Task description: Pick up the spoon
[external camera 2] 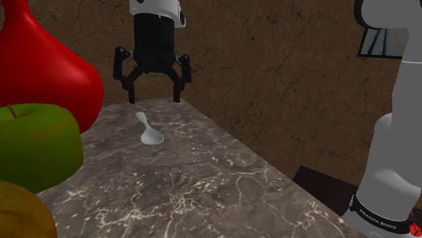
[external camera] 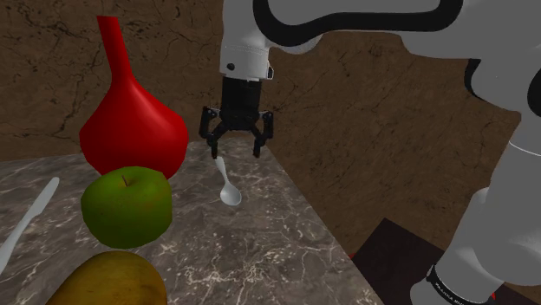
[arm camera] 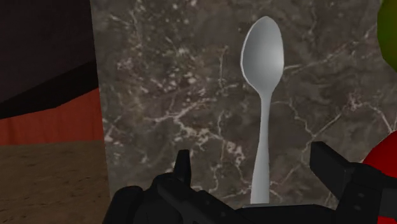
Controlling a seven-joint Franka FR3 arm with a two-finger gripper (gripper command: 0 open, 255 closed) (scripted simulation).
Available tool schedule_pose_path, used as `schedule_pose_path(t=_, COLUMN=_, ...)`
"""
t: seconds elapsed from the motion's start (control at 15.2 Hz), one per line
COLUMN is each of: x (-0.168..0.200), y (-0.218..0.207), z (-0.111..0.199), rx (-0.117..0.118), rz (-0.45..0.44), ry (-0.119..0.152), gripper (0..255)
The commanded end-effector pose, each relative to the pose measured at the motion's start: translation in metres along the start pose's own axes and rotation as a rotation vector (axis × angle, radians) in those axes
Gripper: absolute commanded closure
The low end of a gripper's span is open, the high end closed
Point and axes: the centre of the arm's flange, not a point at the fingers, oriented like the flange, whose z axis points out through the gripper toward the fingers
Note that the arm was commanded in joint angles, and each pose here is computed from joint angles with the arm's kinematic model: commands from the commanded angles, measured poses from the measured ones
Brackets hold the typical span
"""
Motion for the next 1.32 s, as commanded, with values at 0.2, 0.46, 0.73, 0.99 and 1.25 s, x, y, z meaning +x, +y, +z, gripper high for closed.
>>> schedule_pose_path(t=0.2, x=0.010, y=-0.024, z=0.009, rx=0.014, rz=0.033, ry=-0.011, gripper=0)
schedule_pose_path(t=0.46, x=0.013, y=-0.021, z=0.030, rx=0.014, rz=0.033, ry=-0.011, gripper=0)
schedule_pose_path(t=0.73, x=0.011, y=-0.018, z=0.035, rx=0.014, rz=0.033, ry=-0.011, gripper=255)
schedule_pose_path(t=0.99, x=0.012, y=-0.015, z=0.035, rx=0.014, rz=0.033, ry=-0.011, gripper=255)
schedule_pose_path(t=1.25, x=0.011, y=-0.015, z=0.035, rx=0.014, rz=0.033, ry=-0.011, gripper=255)
